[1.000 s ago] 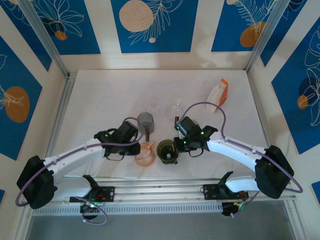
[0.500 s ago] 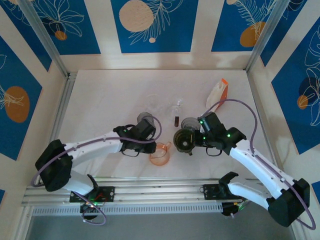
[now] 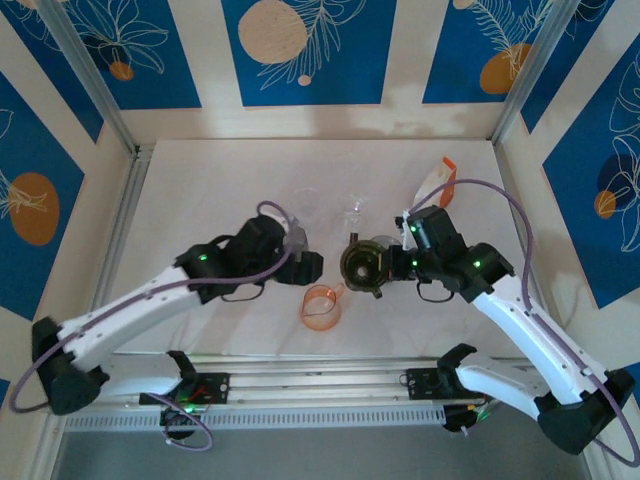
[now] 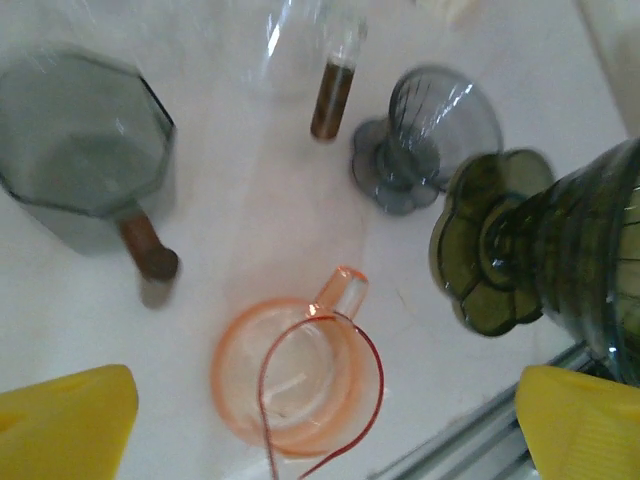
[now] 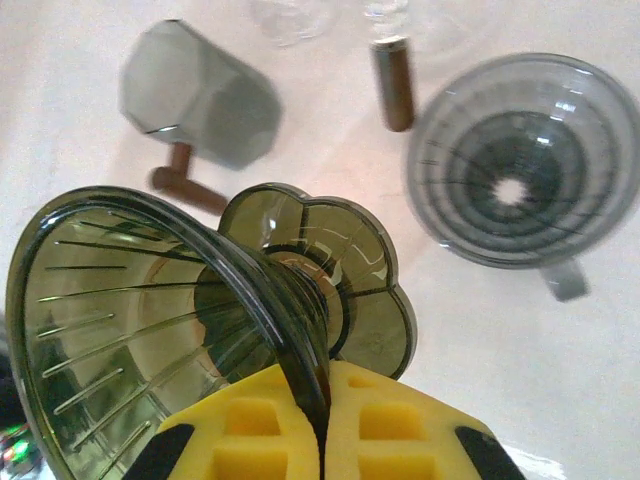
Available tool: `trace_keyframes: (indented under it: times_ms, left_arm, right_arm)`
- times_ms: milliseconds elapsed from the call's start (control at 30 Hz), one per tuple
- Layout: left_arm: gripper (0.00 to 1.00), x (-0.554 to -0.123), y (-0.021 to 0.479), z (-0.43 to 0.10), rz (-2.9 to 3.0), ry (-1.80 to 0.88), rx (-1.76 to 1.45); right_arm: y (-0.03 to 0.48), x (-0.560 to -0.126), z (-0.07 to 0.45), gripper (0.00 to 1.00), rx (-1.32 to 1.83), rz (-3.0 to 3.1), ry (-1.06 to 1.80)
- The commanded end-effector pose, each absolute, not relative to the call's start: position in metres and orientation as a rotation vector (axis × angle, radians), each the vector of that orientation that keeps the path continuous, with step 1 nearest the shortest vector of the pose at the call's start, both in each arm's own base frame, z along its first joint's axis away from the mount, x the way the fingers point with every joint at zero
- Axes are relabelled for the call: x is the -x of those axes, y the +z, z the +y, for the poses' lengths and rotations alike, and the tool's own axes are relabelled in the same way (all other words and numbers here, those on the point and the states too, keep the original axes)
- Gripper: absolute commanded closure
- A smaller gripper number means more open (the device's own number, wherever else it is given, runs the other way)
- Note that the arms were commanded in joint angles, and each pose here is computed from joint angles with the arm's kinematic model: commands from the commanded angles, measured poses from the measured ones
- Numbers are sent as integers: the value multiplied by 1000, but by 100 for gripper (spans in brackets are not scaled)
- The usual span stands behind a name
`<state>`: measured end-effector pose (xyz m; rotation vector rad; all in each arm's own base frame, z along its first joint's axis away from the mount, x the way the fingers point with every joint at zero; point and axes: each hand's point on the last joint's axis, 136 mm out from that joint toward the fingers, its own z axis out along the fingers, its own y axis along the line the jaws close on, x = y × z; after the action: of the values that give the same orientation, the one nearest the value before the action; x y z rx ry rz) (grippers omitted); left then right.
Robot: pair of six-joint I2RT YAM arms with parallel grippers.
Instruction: Place the coffee filter in the dripper
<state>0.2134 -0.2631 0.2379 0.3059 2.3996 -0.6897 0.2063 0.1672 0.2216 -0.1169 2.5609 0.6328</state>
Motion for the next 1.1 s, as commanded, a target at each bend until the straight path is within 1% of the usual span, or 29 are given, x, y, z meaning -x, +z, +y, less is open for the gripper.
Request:
trace_keyframes:
  times_ms: [0, 133, 433, 1067]
  left_arm:
    - [0, -216, 254, -227, 2328, -542, -273]
    - [0, -213, 252, -201, 2290, -483, -209]
    - [0, -201, 239, -169, 2227, -497, -103]
    - [0, -199, 228, -163, 2226, -500, -76]
  right_arm:
    - [233, -193, 197, 100, 263, 2582, 741]
    - [229, -186, 228, 100, 355, 2620, 809]
    - [208, -184, 261, 100, 434, 2674, 813]
    - [176, -189, 268, 100, 425, 2778, 772]
